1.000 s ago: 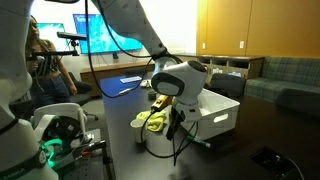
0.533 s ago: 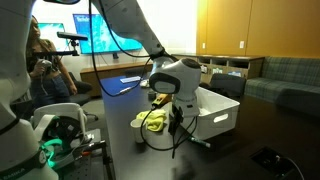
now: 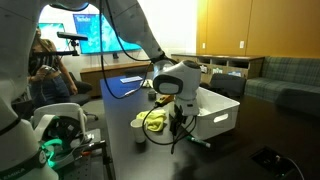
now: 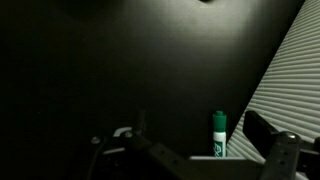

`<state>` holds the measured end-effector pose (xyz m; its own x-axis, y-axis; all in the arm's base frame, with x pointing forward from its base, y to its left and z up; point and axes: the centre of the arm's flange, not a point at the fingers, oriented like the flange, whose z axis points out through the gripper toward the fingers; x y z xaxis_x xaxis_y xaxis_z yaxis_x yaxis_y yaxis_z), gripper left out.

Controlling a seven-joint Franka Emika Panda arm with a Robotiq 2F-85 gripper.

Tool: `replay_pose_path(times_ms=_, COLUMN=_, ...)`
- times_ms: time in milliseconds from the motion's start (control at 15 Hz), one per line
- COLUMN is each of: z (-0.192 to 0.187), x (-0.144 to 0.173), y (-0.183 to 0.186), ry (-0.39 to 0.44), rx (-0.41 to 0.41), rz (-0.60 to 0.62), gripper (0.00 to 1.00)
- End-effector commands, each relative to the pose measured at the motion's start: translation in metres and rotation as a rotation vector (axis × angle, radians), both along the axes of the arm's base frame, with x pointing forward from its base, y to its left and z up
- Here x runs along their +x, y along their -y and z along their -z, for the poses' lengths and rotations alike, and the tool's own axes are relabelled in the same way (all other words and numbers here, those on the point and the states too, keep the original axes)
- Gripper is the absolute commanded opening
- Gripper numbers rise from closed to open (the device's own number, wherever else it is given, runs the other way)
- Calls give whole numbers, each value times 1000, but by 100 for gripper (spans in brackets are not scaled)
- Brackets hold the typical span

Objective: Put the towels into the basket and the marker and tape into the mug

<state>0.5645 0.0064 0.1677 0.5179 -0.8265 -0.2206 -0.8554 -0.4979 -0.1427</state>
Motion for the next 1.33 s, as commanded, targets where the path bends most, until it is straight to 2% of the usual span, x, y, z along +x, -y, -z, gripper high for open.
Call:
replay_pose_path(times_ms=0, z=12, x=24, y=1, ry=-37, rx=-19, rz=35, gripper=100)
replay_pose_path(times_ms=800, z=29, x=60, y=21, ry=-92, rx=-19, rz=96, gripper=100)
replay_pose_path(times_ms=1267, z=25, x=84, y=14, ry=-102, rx=-12, rz=50, gripper=100)
